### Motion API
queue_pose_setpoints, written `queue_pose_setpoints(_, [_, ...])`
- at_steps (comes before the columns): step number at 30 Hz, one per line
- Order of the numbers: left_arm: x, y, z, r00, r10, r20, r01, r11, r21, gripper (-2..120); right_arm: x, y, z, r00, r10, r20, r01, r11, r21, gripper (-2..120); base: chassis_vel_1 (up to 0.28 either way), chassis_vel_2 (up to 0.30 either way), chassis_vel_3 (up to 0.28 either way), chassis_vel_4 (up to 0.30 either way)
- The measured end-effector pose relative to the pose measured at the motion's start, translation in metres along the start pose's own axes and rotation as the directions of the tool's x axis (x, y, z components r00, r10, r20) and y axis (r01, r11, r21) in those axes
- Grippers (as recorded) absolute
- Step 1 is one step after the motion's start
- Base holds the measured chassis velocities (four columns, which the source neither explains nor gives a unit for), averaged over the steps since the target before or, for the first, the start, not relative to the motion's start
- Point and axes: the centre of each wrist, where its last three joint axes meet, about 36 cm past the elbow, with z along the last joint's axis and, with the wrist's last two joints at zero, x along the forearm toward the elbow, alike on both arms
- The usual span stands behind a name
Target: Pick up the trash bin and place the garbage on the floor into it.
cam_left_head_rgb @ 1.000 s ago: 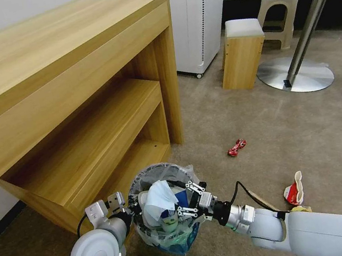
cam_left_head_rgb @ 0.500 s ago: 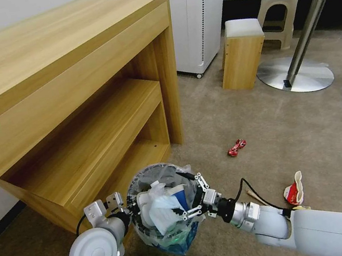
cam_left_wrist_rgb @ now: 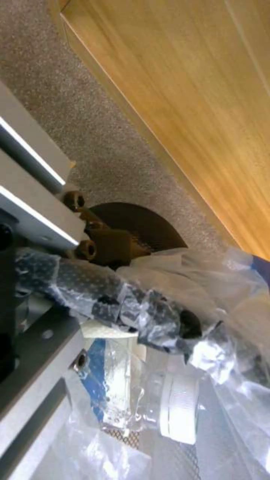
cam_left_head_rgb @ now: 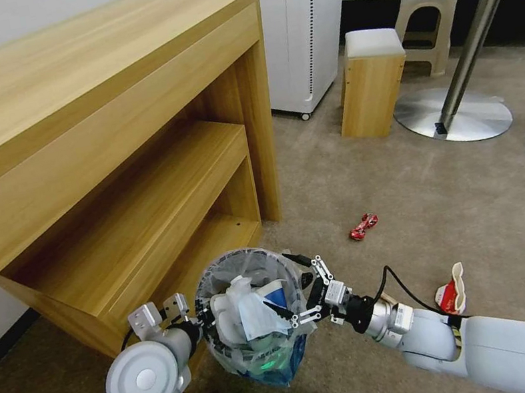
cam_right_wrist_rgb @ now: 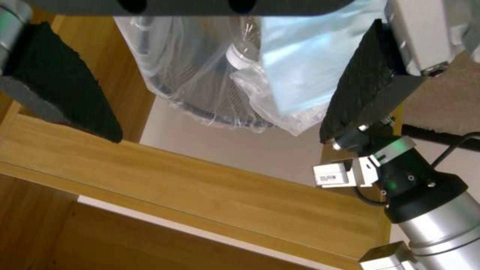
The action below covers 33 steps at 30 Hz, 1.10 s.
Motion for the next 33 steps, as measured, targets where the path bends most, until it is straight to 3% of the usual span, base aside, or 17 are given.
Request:
queue_pose_setpoints(9, [0.002, -0.01, 0.008, 1.0, 0.027, -0.012, -0.027, 1.0, -0.001, 0, -0.007, 0.006, 0.0, 0.999, 0.034, 0.003, -0.034, 0.999, -0.012, 100, 0.0, 0.0, 0.0, 0.0])
queue_pose_setpoints(19, [-0.008, -0.004, 0.013, 1.0, 0.006, -0.028, -0.006, 1.0, -0.011, 0, -0.026, -0.006, -0.027, 0.988, 0.144, 0.054, -0.143, 0.989, -0.035, 100, 0.0, 0.0, 0.0, 0.0])
queue_pose_setpoints(33, [-0.009, 0.002, 0.017, 0.999, -0.011, -0.033, 0.011, 1.0, -0.008, 0, -0.034, -0.015, -0.04, 0.973, 0.213, 0.091, -0.211, 0.977, -0.033, 100, 0.0, 0.0, 0.0, 0.0])
